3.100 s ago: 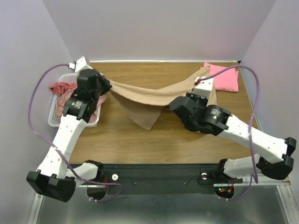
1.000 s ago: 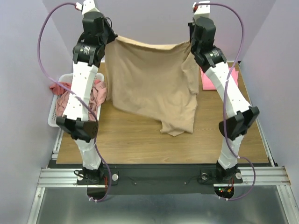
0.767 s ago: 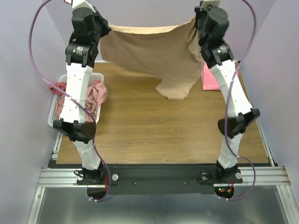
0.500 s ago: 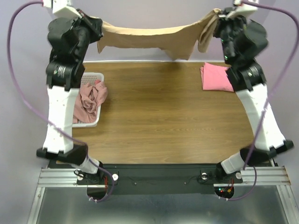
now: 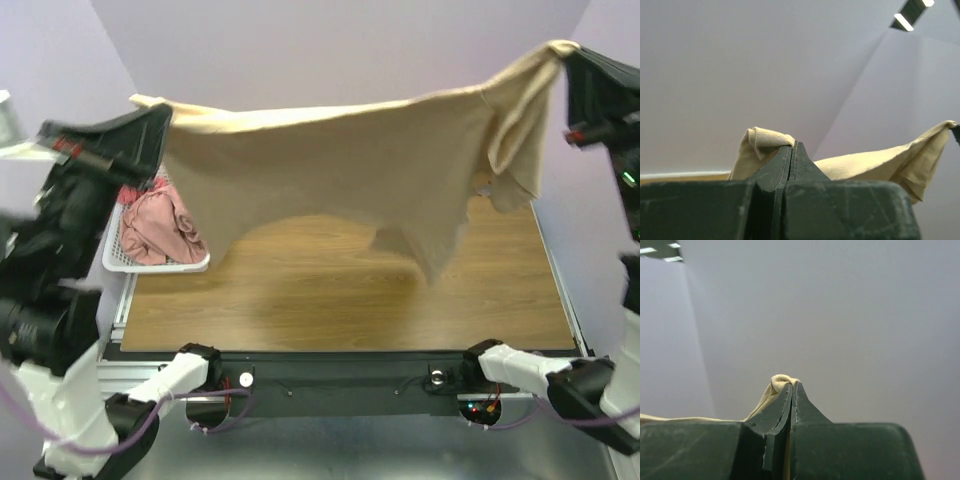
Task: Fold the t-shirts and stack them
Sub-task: Flatten the tshirt out
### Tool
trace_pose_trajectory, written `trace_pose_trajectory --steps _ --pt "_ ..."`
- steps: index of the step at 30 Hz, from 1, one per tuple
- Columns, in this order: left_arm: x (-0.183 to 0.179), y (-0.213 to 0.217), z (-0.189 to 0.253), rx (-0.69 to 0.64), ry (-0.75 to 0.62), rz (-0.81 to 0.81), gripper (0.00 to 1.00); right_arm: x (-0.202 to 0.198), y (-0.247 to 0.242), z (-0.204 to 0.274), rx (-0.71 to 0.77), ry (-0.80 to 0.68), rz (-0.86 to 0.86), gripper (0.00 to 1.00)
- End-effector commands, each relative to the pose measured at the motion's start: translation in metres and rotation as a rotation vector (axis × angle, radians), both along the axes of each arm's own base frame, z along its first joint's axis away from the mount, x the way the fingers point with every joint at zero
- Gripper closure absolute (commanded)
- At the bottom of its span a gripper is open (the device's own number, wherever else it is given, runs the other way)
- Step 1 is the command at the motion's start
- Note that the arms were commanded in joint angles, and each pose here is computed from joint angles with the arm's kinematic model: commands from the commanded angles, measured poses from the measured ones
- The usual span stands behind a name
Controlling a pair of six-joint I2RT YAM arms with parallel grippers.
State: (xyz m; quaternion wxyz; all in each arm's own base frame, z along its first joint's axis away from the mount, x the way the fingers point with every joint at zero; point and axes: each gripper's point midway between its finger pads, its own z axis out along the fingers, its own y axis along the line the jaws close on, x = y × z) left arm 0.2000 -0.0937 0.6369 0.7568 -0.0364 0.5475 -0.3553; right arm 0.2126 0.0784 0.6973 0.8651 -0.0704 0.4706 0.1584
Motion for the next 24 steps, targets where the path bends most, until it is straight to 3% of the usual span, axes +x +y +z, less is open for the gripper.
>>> trace_pose_trajectory --steps 1,4,8,14,16,17,18,20,21,22,24 --pt "-0.065 -0.012 0.036 0.0 -0.163 -0.158 1.0 -0.092 -0.004 0.028 0.032 -0.142 0.182 1.0" --pt "-0.072 -0.009 0.038 -0.007 -0.171 -0.152 1.0 -0.101 0.003 0.027 0.009 -0.153 0.236 1.0" --pt "-0.055 -0.007 0.028 -0.008 -0.134 -0.113 1.0 -0.056 0.005 0.009 0.005 -0.064 0.15 1.0" --pt "0.049 -0.004 -0.055 -0.009 0.101 0.044 1.0 0.046 0.011 -0.049 -0.08 0.113 -0.05 1.0" --pt "0.097 0.0 -0.105 -0.038 0.221 0.127 1.0 0.094 0.016 -0.091 -0.13 0.206 -0.133 1.0" --pt "0.121 -0.005 -0.149 -0.034 0.311 0.135 1.0 0.11 0.012 -0.106 -0.135 0.237 -0.19 1.0" --pt "0.143 -0.005 -0.161 -0.048 0.305 0.161 1.0 0.127 0.013 -0.127 -0.149 0.273 -0.22 1.0" --pt "0.188 -0.015 -0.228 -0.004 0.431 0.179 1.0 0.179 0.023 -0.204 -0.229 0.377 -0.289 1.0" --pt "0.202 -0.016 -0.25 0.02 0.475 0.193 1.0 0.179 0.021 -0.205 -0.239 0.376 -0.302 1.0" --pt "0.218 -0.016 -0.268 0.037 0.506 0.221 1.0 0.201 0.028 -0.246 -0.276 0.422 -0.312 0.99" --pt "0.248 -0.011 -0.294 0.071 0.575 0.287 0.99 0.223 0.033 -0.28 -0.301 0.456 -0.317 0.99"
